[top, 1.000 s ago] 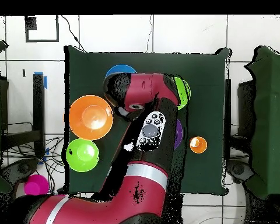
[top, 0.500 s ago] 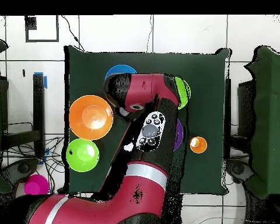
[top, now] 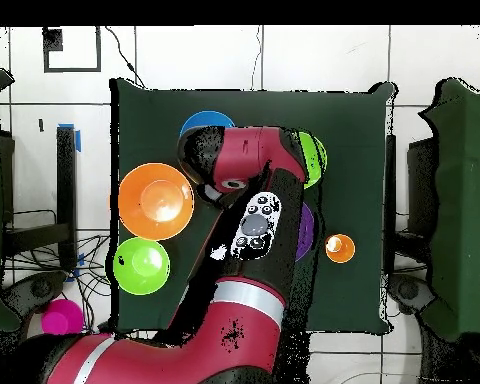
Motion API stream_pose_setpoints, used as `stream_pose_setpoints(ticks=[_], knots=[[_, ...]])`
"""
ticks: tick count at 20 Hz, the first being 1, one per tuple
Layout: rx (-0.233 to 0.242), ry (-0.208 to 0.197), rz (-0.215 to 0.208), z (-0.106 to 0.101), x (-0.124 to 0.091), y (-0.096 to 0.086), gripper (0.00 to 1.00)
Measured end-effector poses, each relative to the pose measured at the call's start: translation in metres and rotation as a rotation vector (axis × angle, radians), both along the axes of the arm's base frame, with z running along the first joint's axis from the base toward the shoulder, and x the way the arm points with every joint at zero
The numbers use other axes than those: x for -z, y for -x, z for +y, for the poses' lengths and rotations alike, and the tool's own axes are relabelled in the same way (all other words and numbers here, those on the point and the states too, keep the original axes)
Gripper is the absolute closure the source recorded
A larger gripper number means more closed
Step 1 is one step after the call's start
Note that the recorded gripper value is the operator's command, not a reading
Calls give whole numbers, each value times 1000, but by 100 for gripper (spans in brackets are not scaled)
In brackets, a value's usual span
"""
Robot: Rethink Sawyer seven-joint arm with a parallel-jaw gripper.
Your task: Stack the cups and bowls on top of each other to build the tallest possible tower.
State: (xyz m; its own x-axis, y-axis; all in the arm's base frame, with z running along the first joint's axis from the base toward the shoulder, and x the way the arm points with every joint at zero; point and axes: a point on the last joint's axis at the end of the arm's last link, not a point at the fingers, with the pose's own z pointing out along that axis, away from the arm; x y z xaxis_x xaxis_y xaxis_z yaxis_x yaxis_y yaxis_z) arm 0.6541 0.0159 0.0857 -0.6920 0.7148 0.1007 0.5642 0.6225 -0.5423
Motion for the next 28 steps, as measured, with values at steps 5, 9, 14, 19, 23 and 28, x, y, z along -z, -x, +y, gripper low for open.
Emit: stream_pose_setpoints(ticks=[5, 9, 14, 19, 23, 28], knots=[[0, 0, 0, 0, 0, 0, 100], [0, 1, 0, 0, 0, 0, 100], [1, 2, 0, -1, 0, 0, 0], [2, 4, 0, -2, -1, 0, 0], [2, 6, 0, -2, -1, 0, 0], [2, 6, 1, -2, -1, 1, 0]])
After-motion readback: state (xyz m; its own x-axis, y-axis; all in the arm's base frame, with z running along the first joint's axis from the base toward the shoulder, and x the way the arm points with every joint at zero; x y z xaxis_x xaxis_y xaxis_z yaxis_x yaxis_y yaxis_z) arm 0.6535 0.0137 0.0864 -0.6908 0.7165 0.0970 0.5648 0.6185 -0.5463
